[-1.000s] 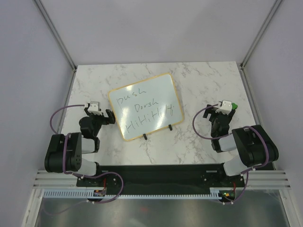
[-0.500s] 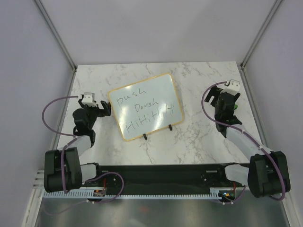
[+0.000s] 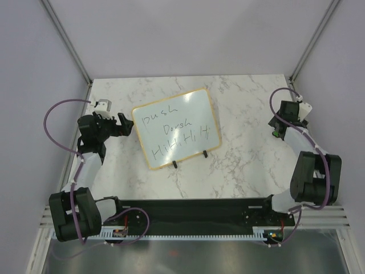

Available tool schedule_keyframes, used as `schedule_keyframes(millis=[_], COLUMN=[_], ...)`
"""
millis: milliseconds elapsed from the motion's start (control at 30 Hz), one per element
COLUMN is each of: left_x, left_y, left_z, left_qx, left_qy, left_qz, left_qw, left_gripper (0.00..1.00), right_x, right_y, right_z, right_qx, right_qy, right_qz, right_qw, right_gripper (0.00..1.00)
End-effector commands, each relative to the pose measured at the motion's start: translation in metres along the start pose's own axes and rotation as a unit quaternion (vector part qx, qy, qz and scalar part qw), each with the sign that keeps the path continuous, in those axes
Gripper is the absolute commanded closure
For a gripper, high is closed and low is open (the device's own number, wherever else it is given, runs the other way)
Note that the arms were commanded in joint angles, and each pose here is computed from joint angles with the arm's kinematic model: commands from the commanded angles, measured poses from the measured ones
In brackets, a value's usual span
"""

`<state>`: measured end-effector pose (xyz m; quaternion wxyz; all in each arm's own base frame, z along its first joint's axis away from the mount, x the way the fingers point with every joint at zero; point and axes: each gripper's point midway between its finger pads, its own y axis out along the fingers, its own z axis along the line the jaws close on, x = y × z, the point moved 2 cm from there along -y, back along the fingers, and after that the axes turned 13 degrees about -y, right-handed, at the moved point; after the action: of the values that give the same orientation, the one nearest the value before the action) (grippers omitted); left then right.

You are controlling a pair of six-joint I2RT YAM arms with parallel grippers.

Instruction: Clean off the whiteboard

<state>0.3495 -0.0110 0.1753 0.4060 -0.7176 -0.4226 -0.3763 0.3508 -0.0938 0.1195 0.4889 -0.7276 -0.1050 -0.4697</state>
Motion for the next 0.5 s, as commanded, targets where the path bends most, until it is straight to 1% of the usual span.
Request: schedule_keyframes(millis=[0, 33, 67, 133, 167, 200, 233, 300, 367, 467], left_x=[-0.005, -0.006, -0.008, -0.015, -0.017, -0.019, -0.022, -0.024, -0.025, -0.023], left_y=[-0.009, -0.010, -0.009, -0.008, -0.008, -0.007, -0.006, -0.005, -0.004, -0.004], left_z=[-0.014, -0.012, -0.011, -0.007, -0.005, -0.004, -0.002, 0.001, 0.003, 0.004], left_qx=[-0.030, -0.027, -0.025, -0.020, -0.016, -0.014, -0.011, -0.005, -0.003, 0.000], left_qy=[0.005, 0.004, 0.006, 0.006, 0.004, 0.004, 0.000, -0.004, -0.006, -0.008], left_qz=[0.051, 0.053, 0.054, 0.059, 0.061, 0.063, 0.069, 0.071, 0.073, 0.069], left_qw=[0.998, 0.998, 0.998, 0.998, 0.998, 0.998, 0.998, 0.997, 0.997, 0.998], left_gripper=[0.02, 0.02, 0.02, 0.02, 0.02, 0.02, 0.02, 0.02, 0.02, 0.02], right_x=[0.002, -0.001, 0.008, -0.002, 0.003, -0.003, 0.002, -0.002, 0.003, -0.002], right_y=[0.031, 0.038, 0.045, 0.060, 0.064, 0.072, 0.075, 0.084, 0.088, 0.093], right_z=[0.005, 0.004, 0.006, 0.007, 0.009, 0.010, 0.012, 0.011, 0.013, 0.016], right_qx=[-0.002, -0.004, -0.005, -0.012, -0.013, -0.017, -0.019, -0.029, -0.028, -0.024], right_qy=[0.003, -0.005, -0.005, -0.022, -0.024, -0.031, -0.034, -0.046, -0.050, -0.054], right_qz=[0.050, 0.066, 0.063, 0.082, 0.079, 0.089, 0.084, 0.091, 0.088, 0.097], right_qw=[0.999, 0.998, 0.998, 0.996, 0.996, 0.995, 0.996, 0.994, 0.994, 0.994], right_gripper=[0.21, 0.27, 0.29, 0.29, 0.29, 0.29, 0.29, 0.30, 0.33, 0.36])
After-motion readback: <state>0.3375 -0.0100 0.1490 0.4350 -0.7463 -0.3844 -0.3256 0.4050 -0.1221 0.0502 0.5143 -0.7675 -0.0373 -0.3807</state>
